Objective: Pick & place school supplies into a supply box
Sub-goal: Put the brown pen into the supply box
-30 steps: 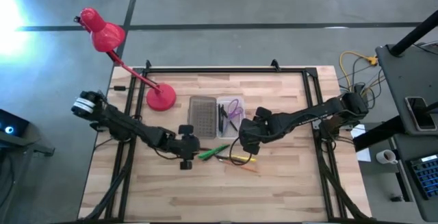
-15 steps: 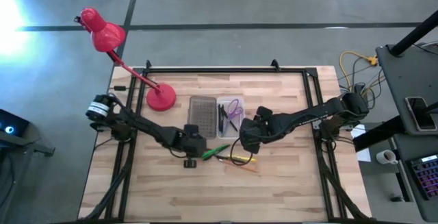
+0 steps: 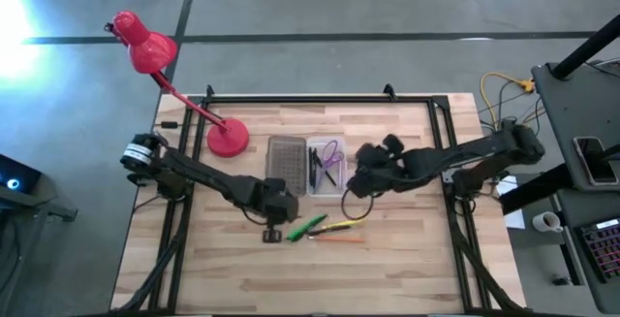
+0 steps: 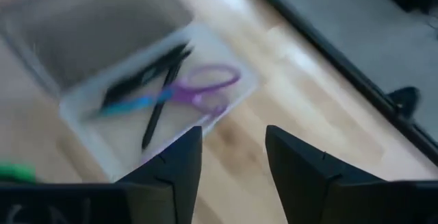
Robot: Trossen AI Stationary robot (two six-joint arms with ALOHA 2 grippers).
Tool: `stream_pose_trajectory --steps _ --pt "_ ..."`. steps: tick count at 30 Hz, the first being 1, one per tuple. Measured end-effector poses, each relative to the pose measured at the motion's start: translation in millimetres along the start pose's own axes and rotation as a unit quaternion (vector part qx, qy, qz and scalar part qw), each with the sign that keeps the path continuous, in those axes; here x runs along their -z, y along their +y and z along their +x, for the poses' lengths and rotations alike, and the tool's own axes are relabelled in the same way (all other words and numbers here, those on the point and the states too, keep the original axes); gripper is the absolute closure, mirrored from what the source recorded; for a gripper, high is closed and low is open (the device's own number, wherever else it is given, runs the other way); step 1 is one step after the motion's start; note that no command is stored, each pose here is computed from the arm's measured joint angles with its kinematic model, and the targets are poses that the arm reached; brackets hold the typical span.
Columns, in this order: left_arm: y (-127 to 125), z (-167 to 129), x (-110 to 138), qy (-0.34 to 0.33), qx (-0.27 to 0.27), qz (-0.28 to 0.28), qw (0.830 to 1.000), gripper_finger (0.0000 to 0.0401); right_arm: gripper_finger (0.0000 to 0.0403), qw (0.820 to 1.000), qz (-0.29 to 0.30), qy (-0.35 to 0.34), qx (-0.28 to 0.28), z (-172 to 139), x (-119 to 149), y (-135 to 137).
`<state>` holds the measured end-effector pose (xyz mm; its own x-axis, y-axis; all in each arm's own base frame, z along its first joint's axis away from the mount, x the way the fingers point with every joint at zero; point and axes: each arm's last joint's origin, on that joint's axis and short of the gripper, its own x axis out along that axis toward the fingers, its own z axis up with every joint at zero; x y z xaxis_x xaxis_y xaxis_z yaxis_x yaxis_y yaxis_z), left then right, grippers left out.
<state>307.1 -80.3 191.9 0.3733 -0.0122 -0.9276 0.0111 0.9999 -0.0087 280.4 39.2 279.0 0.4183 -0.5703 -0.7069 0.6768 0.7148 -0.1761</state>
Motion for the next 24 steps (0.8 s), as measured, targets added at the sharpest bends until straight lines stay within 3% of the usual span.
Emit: stream_pose_trajectory --steps 2,4,8,12,14,18,21,24 --pt "8.2 -15.4 -16.6 -0.036 -0.002 -0.053 0.998 0.0396 0.0255 0.998 0.053 -0.025 0.015 -10.5 -3.1 -11.3" --pt "26.2 -23.8 -31.9 -0.058 0.012 -0.142 0.988 0.0400 0.0260 0.989 0.132 -0.050 0.035 -20.0 -4.6 -23.9" --pt "77.7 -25.6 -56.2 -0.141 0.030 -0.301 0.943 0.0398 0.0269 0.956 0.270 -0.094 0.067 -33.9 -2.0 -46.2" --pt "130.2 -21.8 -68.9 -0.247 0.037 -0.414 0.875 0.0398 0.0275 0.948 0.294 -0.105 0.066 -36.7 2.0 -53.4" --pt "149.2 -18.2 -68.2 -0.261 0.026 -0.437 0.860 0.0398 0.0278 0.951 0.285 -0.102 0.065 -35.4 5.4 -52.2" --pt "153.2 -17.7 -64.9 -0.245 0.028 -0.433 0.867 0.0399 0.0282 0.967 0.239 -0.070 0.058 -30.9 14.6 -46.2" --pt "135.2 -21.6 -66.4 -0.241 0.037 -0.384 0.891 0.0400 0.0282 0.987 0.159 0.020 0.024 -22.4 28.3 -39.4" --pt "105.2 -24.5 -68.7 -0.234 0.059 -0.320 0.916 0.0400 0.0278 0.988 0.093 0.118 -0.046 -10.2 50.1 -30.3"
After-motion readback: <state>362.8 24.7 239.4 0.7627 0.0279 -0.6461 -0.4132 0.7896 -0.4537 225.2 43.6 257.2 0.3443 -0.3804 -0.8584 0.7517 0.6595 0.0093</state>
